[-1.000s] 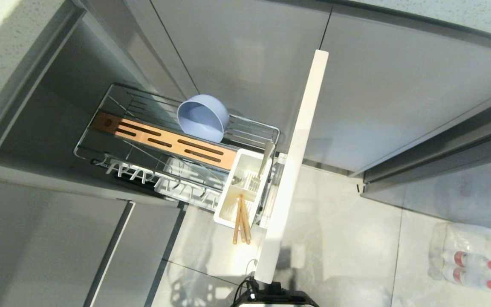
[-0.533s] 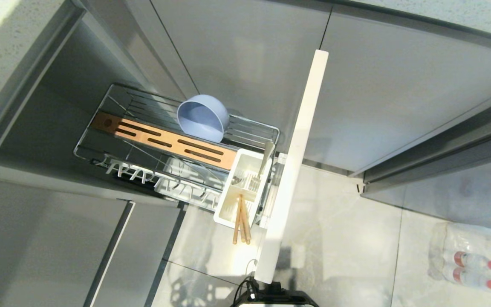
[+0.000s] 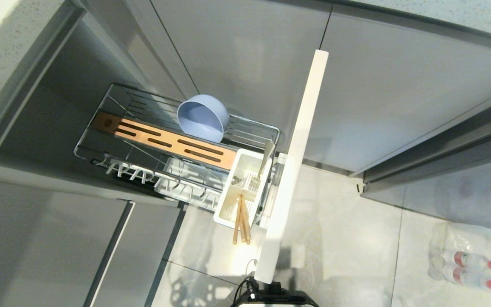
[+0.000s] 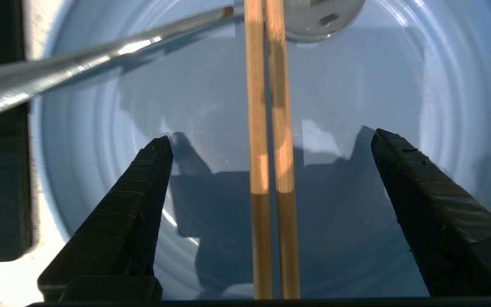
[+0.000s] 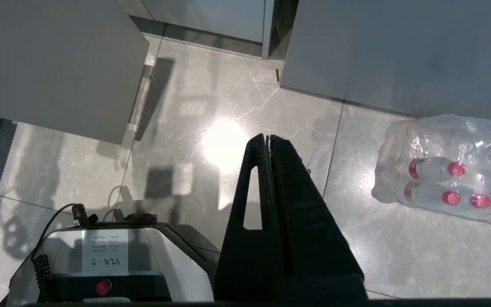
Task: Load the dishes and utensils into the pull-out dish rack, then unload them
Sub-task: Pick up the chopsticks and place it in the cupboard
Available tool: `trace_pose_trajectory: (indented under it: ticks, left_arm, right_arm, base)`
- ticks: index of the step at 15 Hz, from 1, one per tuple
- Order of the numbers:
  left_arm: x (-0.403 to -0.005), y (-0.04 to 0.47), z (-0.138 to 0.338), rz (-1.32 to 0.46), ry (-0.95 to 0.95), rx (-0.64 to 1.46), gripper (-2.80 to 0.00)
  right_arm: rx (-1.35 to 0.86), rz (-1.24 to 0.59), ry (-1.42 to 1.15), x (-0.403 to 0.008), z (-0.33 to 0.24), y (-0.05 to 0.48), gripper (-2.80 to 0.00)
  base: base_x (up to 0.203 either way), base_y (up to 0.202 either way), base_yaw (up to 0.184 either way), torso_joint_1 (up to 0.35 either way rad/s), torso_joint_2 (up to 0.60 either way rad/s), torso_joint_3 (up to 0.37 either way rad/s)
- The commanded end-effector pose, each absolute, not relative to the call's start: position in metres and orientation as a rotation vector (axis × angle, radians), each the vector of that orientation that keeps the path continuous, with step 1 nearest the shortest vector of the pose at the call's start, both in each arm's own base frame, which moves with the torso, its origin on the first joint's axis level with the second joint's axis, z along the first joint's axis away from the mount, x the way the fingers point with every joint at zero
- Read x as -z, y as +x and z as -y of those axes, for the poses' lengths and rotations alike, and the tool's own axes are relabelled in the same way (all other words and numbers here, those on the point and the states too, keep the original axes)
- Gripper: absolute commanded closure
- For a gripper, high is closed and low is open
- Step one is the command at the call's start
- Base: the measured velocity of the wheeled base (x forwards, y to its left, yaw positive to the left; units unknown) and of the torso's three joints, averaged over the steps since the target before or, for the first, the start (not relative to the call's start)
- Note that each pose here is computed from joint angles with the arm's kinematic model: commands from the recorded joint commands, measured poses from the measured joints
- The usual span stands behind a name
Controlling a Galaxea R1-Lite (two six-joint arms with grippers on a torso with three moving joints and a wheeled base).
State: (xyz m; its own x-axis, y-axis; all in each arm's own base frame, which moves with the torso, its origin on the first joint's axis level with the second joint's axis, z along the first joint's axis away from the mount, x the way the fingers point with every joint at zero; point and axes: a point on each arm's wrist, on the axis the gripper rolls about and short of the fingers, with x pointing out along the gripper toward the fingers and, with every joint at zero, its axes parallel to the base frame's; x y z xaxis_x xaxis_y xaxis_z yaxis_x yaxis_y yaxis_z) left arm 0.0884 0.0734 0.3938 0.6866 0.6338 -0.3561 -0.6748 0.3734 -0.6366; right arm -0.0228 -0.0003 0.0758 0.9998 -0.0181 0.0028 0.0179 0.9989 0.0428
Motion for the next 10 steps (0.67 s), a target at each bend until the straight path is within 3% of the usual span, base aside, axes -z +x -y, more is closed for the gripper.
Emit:
trace_pose_trajectory:
  ticks: [1, 5, 6, 10]
  left_arm:
    - [-0.3910, 0.0905, -0.0750, -0.072, -0.856, -0.839, -2.80]
    - [-0.3881, 0.0906, -0.0747, -0.080, -0.861, -0.824, -2.80]
    - [-0.3881, 0.0905, -0.0746, -0.080, -0.861, -0.824, 0.00]
    - [-0.3868, 0.0895, -0.0737, -0.083, -0.863, -0.824, 0.00]
  right_arm:
    - [0.018, 0.002, 0.043, -0.0758, 0.0003, -0.0227, 0.00]
    - [0.018, 0.002, 0.043, -0.0758, 0.0003, -0.0227, 0.00]
    - [0.017, 0.002, 0.043, -0.0758, 0.0003, -0.0227, 0.00]
    - [0.018, 0.002, 0.043, -0.0758, 0.0003, -0.0227, 0.00]
  base:
    - [0.000, 0.000, 0.000, 0.000, 0.00, 0.000]
    - [0.000, 0.000, 0.000, 0.000, 0.00, 0.000]
    - [0.000, 0.000, 0.000, 0.000, 0.00, 0.000]
    - [0.000, 0.000, 0.000, 0.000, 0.00, 0.000]
